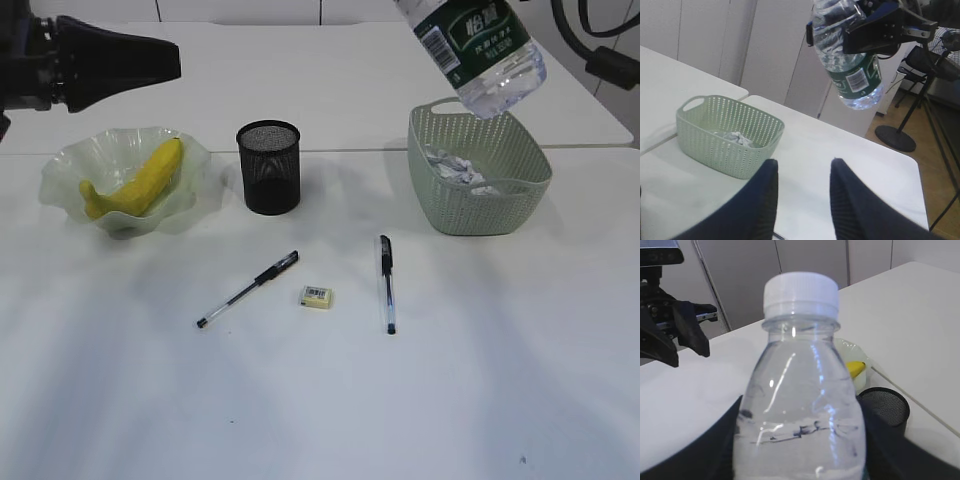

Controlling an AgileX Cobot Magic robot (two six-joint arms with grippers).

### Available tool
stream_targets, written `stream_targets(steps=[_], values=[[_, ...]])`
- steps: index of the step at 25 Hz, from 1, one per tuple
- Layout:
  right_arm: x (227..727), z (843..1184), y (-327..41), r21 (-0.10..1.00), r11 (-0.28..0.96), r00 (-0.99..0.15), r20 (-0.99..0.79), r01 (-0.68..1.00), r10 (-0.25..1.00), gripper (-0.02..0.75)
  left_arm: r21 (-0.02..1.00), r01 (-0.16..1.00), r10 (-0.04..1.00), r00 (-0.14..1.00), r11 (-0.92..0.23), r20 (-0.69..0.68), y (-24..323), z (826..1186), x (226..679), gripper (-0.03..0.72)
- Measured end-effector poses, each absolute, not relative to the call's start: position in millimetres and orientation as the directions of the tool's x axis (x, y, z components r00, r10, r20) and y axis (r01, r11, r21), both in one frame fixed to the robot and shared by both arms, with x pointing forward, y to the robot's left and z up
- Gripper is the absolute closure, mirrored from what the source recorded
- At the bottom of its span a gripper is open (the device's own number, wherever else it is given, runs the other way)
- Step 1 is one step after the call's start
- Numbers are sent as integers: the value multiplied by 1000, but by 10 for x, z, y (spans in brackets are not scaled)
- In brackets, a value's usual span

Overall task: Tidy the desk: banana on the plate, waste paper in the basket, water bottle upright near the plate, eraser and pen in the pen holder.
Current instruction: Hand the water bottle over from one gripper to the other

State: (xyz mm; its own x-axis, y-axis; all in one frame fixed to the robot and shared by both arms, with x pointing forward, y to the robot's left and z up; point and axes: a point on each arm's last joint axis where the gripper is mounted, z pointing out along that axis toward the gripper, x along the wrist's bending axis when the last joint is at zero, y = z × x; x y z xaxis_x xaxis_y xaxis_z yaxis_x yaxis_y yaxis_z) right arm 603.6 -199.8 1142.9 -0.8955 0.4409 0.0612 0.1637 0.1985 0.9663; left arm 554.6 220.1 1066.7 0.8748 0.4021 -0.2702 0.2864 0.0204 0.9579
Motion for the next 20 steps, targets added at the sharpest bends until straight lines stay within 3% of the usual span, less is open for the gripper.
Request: stream_targets(steps=[11, 20], values=[[6026, 11445, -1990, 970, 180, -900, 73, 164, 429, 356, 955, 295, 402, 872, 23, -279, 2186, 10686, 5527, 446], [5985, 11483, -1956, 972, 175, -921, 78, 155, 383, 356, 936, 335, 407, 844, 108, -349, 2188, 10739, 5550, 446]])
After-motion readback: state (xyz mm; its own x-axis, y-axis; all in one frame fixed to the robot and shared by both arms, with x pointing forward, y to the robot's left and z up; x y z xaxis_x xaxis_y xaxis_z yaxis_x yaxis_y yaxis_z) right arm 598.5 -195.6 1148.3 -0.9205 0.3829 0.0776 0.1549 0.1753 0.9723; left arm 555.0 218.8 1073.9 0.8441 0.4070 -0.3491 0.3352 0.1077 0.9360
